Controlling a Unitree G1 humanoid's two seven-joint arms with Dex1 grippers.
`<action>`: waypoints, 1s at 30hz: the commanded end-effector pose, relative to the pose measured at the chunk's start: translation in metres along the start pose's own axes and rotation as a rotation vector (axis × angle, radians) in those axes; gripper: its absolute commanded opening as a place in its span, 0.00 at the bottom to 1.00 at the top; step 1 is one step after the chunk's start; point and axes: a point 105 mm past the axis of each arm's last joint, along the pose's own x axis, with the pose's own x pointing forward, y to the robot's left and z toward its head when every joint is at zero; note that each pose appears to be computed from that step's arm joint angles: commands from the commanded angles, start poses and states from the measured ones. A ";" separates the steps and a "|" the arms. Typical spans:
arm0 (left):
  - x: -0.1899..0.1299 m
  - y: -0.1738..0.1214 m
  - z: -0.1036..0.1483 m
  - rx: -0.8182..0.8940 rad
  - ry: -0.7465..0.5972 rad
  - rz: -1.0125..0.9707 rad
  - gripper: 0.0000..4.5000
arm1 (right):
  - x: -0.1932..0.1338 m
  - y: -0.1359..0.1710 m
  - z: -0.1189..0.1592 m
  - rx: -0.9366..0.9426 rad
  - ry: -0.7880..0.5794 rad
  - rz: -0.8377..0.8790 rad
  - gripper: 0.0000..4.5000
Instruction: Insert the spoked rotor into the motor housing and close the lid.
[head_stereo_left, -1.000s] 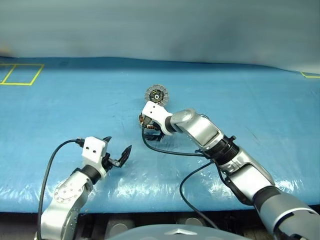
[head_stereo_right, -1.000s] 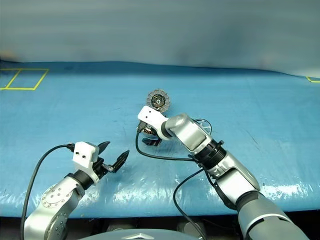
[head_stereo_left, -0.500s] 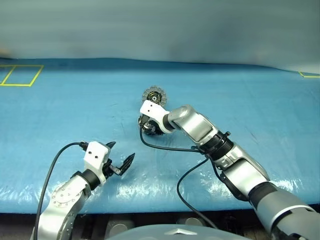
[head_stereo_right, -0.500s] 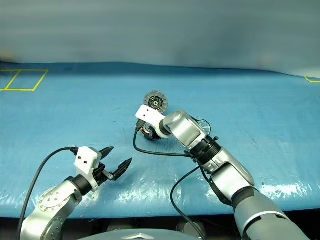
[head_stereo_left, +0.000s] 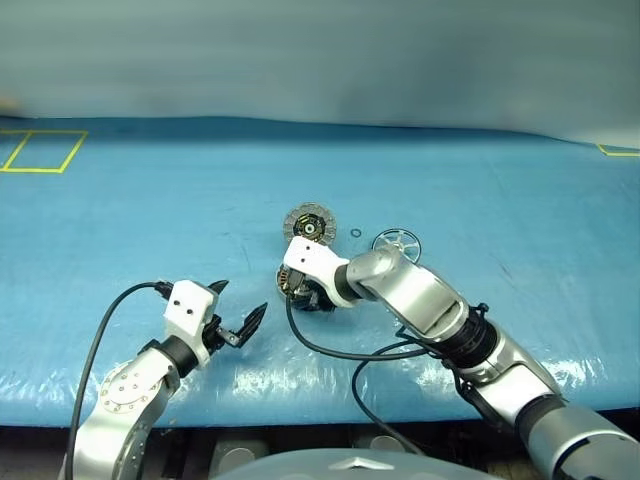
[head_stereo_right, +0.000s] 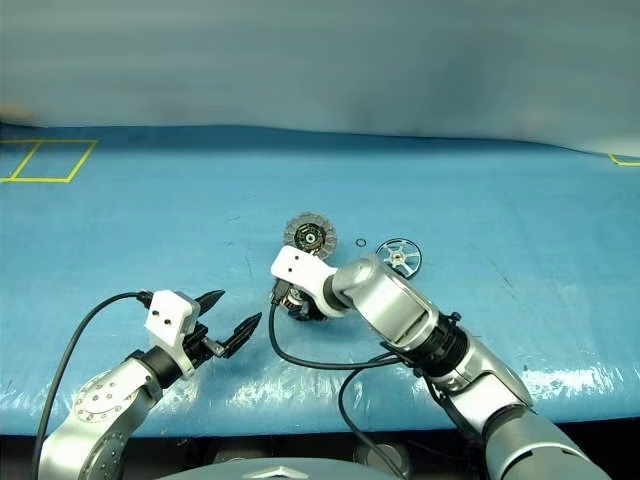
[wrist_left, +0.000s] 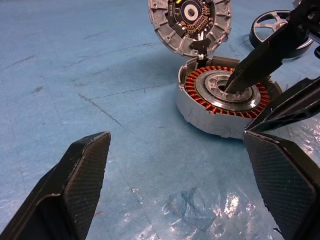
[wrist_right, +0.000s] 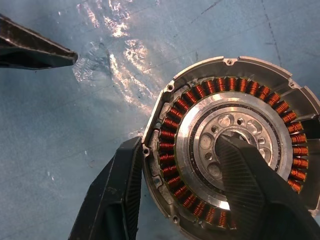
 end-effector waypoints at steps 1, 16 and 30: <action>0.000 -0.003 0.011 0.019 -0.043 -0.018 1.00 | 0.010 0.030 -0.018 0.060 0.068 0.119 0.43; 0.005 -0.004 0.009 0.006 -0.038 -0.033 1.00 | -0.010 0.043 0.022 0.050 -0.070 0.103 0.95; 0.008 -0.008 0.011 0.005 -0.042 -0.082 1.00 | -0.080 0.008 0.028 0.093 -0.261 -0.030 0.95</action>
